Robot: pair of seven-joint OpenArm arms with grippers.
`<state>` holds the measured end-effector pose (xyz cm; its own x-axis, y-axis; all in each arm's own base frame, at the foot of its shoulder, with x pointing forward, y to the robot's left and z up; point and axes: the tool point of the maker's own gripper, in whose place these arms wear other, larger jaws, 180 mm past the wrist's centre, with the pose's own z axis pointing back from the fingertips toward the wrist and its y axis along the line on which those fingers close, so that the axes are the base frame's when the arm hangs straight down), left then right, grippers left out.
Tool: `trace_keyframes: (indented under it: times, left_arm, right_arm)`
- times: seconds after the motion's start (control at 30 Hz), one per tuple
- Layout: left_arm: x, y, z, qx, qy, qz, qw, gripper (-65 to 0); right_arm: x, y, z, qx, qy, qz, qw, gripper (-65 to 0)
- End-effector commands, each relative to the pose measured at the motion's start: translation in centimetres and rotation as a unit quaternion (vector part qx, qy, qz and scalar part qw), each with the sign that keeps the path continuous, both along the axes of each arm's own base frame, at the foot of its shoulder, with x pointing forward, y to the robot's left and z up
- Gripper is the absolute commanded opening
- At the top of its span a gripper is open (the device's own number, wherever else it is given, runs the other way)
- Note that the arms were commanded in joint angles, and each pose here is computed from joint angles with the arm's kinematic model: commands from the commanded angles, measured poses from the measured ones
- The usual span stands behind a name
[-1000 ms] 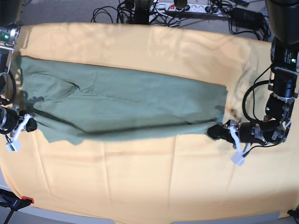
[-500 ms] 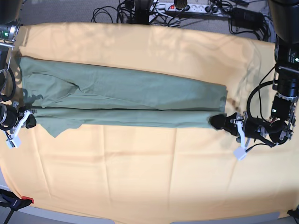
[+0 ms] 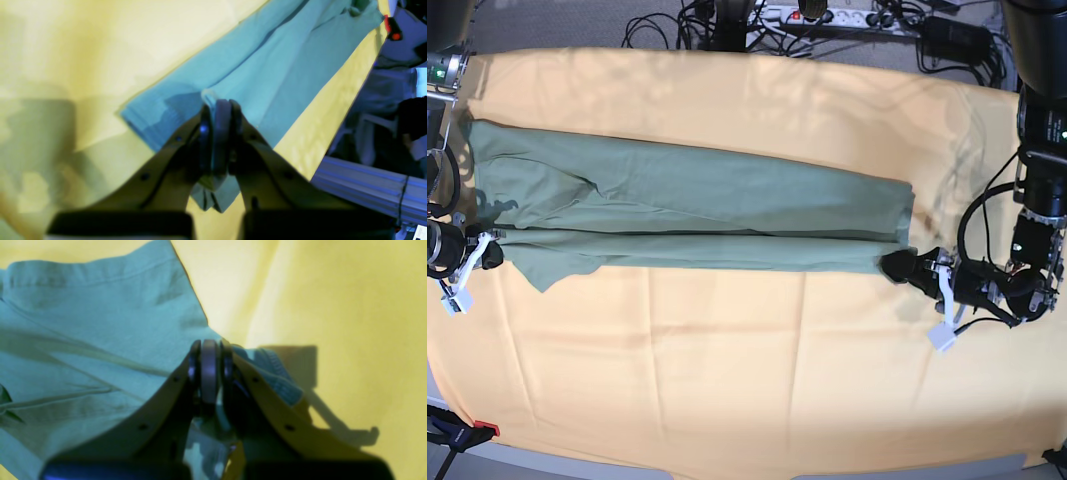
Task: Fold the T-shirt properly
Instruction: 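Fold the hem edge over toward the collar with both grippers, then lower the folded edge onto the shirt and open both grippers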
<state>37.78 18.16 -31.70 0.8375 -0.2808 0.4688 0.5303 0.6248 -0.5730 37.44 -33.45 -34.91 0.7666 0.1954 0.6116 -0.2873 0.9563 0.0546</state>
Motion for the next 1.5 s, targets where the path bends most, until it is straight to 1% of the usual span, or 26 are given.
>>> trace_keyframes:
  times: [0.0, 0.27, 0.33, 0.43, 0.53, 0.57, 0.6, 0.67, 0.7, 0.73, 0.77, 0.83, 0.87, 0.9, 0.97, 1.0, 1.07, 1.13, 1.2, 1.23, 1.37, 1.47]
  left_arm:
    - [1.2, 0.4, 2.0, -0.005, -0.028, 0.001, 1.0, -65.0]
    - [1.3, 0.7, 2.4, -0.002, -0.031, 0.001, 1.0, -65.0]
    - [1.6, 0.4, 3.0, -0.013, -0.036, 0.002, 0.999, -65.0]
    - [1.6, -0.2, 2.9, -0.017, -0.034, -0.001, 0.999, -65.0]
    - [1.6, -0.6, 2.7, -0.021, -0.034, -0.005, 0.999, -65.0]
    - [1.6, -0.6, 2.7, -0.021, -0.034, -0.005, 0.999, -65.0]
    - [1.6, -0.5, 2.8, -0.02, -0.034, -0.004, 0.999, -65.0]
    - [1.6, -0.2, 2.8, -0.018, -0.034, -0.002, 0.999, -65.0]
    - [1.6, -0.1, 2.8, -0.017, -0.034, -0.001, 0.999, -63.1]
    - [1.5, 0.2, 2.8, -0.015, -0.034, 0.0, 0.999, -57.9]
    - [1.5, 0.4, 2.8, -0.013, -0.034, 0.002, 0.999, -52.4]
    - [1.5, 0.8, 2.9, -0.01, -0.034, 0.005, 0.999, -42.6]
    - [1.5, 0.8, 2.9, -0.009, -0.034, 0.005, 0.999, -39.4]
    - [1.5, 0.8, 2.9, -0.009, -0.034, 0.006, 0.999, -37.5]
    - [1.4, 0.9, 2.7, -0.009, -0.024, 0.014, 1.0, -37.0]
    - [1.2, 1.0, 2.5, -0.009, -0.023, 0.014, 1.0, -37.0]
    - [0.8, 1.3, 2.0, -0.006, -0.018, 0.014, 1.0, -37.0]
    - [0.4, 1.5, 1.6, -0.004, -0.014, 0.013, 1.0, -37.0]
    - [0.2, 1.7, 1.4, -0.003, -0.011, 0.014, 1.0, -37.0]
    - [0.3, 1.7, 1.4, -0.003, -0.012, 0.014, 1.0, -37.0]
    - [0.3, 1.9, 1.5, -0.001, -0.012, 0.016, 1.0, -37.0]
    - [0.2, 2.5, 1.5, 0.003, -0.012, 0.02, 1.0, -37.0]
  right_arm:
    - [1.3, -1.2, 2.6, -0.011, -0.031, -0.003, 0.9994, -65.0]
    - [1.6, -1.6, 3.3, -0.014, -0.037, -0.004, 0.9992, -65.0]
    - [1.6, -1.8, 3.4, -0.017, -0.037, -0.005, 0.9992, -65.0]
    - [1.3, -1.8, 3.1, -0.018, -0.029, -0.004, 0.9994, -65.0]
    - [1.4, -1.6, 3.2, -0.009, -0.032, -0.004, 0.9994, -65.0]
    - [1.4, -1.6, 3.2, -0.009, -0.032, -0.004, 0.9994, -63.0]
    - [1.4, -1.7, 3.3, -0.01, -0.033, -0.005, 0.9994, -55.6]
    - [1.4, -1.9, 3.5, -0.012, -0.034, -0.006, 0.9993, -37.3]
    - [1.6, -2.0, 3.8, -0.013, -0.038, -0.006, 0.9992, -29.5]
    - [1.9, -2.1, 4.3, -0.013, -0.043, -0.007, 0.999, -24.9]
    - [2.2, -2.2, 4.8, -0.011, -0.05, -0.008, 0.9987, -23.8]
    - [3.1, -1.8, 6.3, 0.007, -0.072, -0.008, 0.9974, -23.9]
    - [3.6, -1.4, 7.1, 0.021, -0.083, -0.006, 0.9963, -23.9]
    - [3.9, -0.9, 7.6, 0.038, -0.093, -0.005, 0.9949, -23.8]
    - [4.3, 0.3, 8.2, 0.075, -0.109, -0.001, 0.9912, -23.8]
    - [4.4, 0.9, 8.0, 0.082, -0.109, 0.001, 0.9906, -23.8]
    - [4.4, 1.8, 6.9, 0.081, -0.1, 0.005, 0.9917, -23.8]
    - [4.4, 2.5, 5.3, 0.063, -0.085, 0.009, 0.9944, -23.9]
    - [4.4, 2.5, 3.6, 0.037, -0.065, -0.006, 0.9971, -23.9]
    - [4.5, 2.5, 3.1, 0.031, -0.062, -0.011, 0.9975, -23.9]
    - [4.6, 3.3, 2.0, 0.057, -0.065, -0.016, 0.9962, -23.9]
    - [4.3, 3.8, 0.5, 0.062, -0.049, -0.017, 0.9968, -23.9]
